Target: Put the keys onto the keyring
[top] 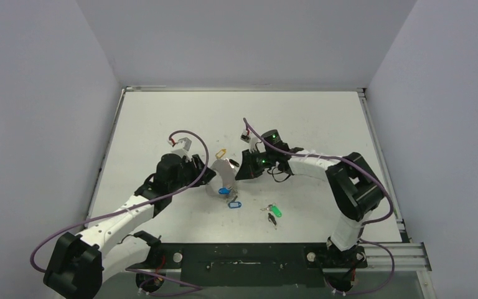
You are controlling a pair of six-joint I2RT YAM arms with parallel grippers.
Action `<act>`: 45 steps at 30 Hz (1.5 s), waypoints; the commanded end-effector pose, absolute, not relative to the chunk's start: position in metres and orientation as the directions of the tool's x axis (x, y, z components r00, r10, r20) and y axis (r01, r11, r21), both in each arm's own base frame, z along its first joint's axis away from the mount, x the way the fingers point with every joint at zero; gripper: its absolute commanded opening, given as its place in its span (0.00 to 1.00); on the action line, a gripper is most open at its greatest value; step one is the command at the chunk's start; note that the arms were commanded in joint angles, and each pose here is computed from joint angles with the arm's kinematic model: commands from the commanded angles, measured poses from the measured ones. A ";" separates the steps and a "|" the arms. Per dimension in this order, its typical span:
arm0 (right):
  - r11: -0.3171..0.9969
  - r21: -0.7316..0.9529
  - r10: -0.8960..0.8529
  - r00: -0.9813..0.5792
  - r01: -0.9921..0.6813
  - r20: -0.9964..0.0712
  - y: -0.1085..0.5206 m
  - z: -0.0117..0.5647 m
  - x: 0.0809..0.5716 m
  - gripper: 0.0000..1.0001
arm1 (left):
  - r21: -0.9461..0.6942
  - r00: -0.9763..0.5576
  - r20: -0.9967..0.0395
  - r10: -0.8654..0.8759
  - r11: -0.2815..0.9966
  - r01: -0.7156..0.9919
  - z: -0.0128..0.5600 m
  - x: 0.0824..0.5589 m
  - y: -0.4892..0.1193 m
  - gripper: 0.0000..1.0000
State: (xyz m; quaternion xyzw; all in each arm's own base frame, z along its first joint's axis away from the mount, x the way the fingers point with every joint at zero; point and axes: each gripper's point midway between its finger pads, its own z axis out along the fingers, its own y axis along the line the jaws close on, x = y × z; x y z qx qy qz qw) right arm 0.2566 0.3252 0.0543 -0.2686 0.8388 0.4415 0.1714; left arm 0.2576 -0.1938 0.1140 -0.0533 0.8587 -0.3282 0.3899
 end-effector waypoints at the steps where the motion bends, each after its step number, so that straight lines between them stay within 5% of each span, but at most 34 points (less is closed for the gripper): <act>1: 0.454 0.549 -0.257 -0.693 -0.702 -0.674 0.328 0.104 0.272 0.00 | -0.620 -0.626 -0.701 -0.343 0.726 0.297 0.161 0.273 -0.210 0.37; 21: 0.331 0.409 -0.160 -0.478 -0.850 -0.864 0.331 0.199 0.267 0.00 | -0.622 -0.560 -0.773 -0.298 0.530 0.577 0.202 0.266 -0.249 0.35; 37: 0.201 0.403 -0.117 -0.430 -0.893 -0.895 0.347 0.182 0.251 0.00 | -0.696 -0.636 -0.707 -0.308 0.463 0.549 0.162 0.259 -0.260 0.38; 45: 0.144 0.367 -0.092 -0.382 -0.919 -0.920 0.349 0.187 0.246 0.00 | -0.631 -0.556 -0.774 -0.303 0.430 0.645 0.177 0.252 -0.259 0.39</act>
